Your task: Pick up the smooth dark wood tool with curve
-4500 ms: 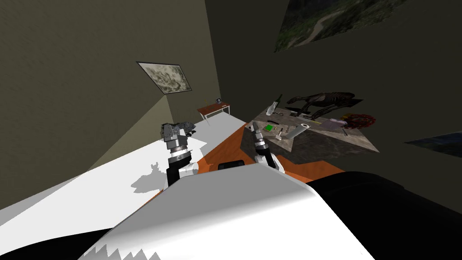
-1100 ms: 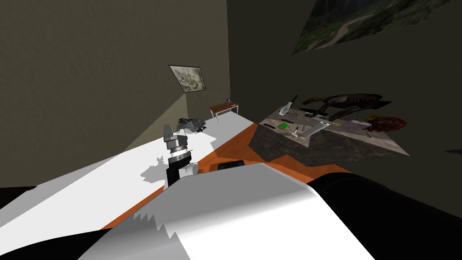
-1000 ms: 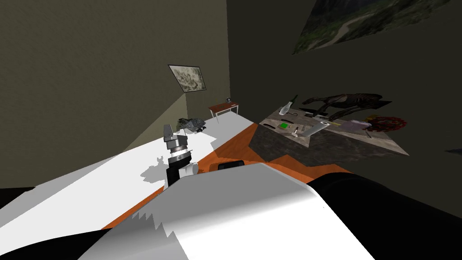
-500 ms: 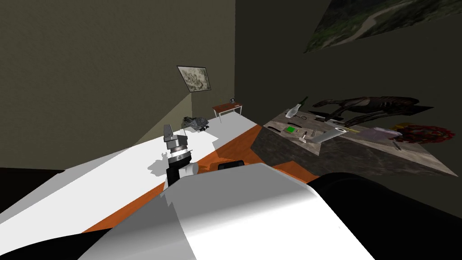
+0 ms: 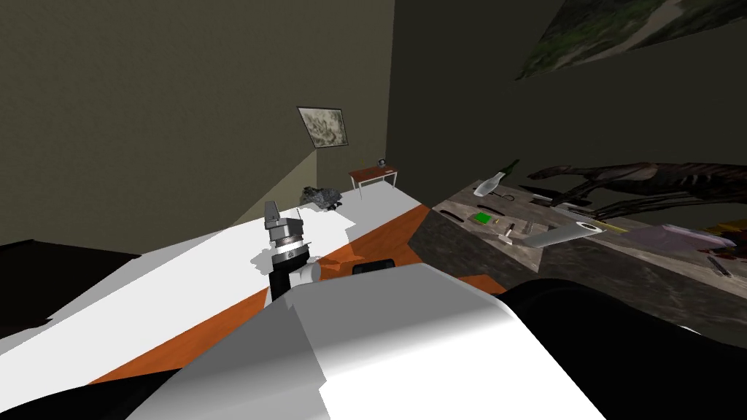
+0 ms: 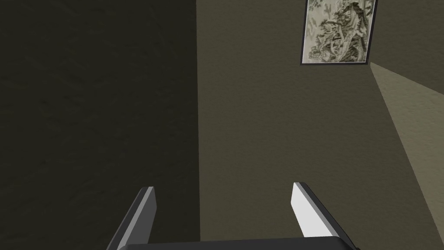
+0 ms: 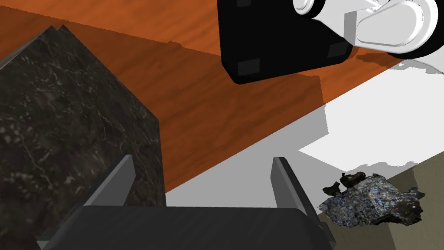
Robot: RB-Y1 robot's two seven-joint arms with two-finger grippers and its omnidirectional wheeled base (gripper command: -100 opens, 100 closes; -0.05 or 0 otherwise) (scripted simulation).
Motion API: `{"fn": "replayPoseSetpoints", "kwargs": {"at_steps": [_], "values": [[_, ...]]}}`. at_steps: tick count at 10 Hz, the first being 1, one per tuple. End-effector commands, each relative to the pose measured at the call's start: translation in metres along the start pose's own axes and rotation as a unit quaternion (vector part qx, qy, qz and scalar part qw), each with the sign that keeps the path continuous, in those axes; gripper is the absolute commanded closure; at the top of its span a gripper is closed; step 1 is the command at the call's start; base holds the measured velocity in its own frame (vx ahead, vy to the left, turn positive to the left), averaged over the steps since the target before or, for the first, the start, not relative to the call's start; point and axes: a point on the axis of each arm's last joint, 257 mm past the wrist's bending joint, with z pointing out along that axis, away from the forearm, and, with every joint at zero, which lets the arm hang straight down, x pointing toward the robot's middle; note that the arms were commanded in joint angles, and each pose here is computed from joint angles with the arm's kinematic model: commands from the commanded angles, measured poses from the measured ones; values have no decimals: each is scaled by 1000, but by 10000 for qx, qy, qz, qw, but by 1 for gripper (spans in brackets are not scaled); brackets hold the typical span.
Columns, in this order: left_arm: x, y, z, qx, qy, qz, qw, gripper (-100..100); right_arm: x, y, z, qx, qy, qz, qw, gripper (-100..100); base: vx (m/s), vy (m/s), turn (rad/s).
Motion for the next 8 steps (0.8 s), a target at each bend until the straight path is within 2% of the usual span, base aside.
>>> {"fn": "replayPoseSetpoints", "kwargs": {"at_steps": [1,2,3,4,5,6,7,8], "values": [[0,0,0,0,0,0,10000,0,1,-24,-22,240,215,-218,9992,-100,54,-100,198],[0,0,0,0,0,0,10000,0,-3,-29,-28,298,256,-297,9988,-100,55,-88,114],[0,0,0,0,0,0,10000,0,-5,-45,-43,469,412,-464,9970,-100,106,-101,222],[0,0,0,0,0,0,10000,0,-9,-48,-47,506,439,-515,9964,-100,83,-83,119],[0,0,0,0,0,0,10000,0,-12,-61,-60,655,577,-674,9939,-100,76,-94,196],[0,0,0,0,0,0,10000,0,-14,-63,-63,679,594,-706,9934,-100,69,-90,106],[0,0,0,0,0,0,10000,0,-19,-74,-75,804,713,-855,9905,-100,88,-98,189],[0,0,0,0,0,0,10000,0,-23,-76,-79,843,739,-907,9895,-100,76,-105,119]]}}
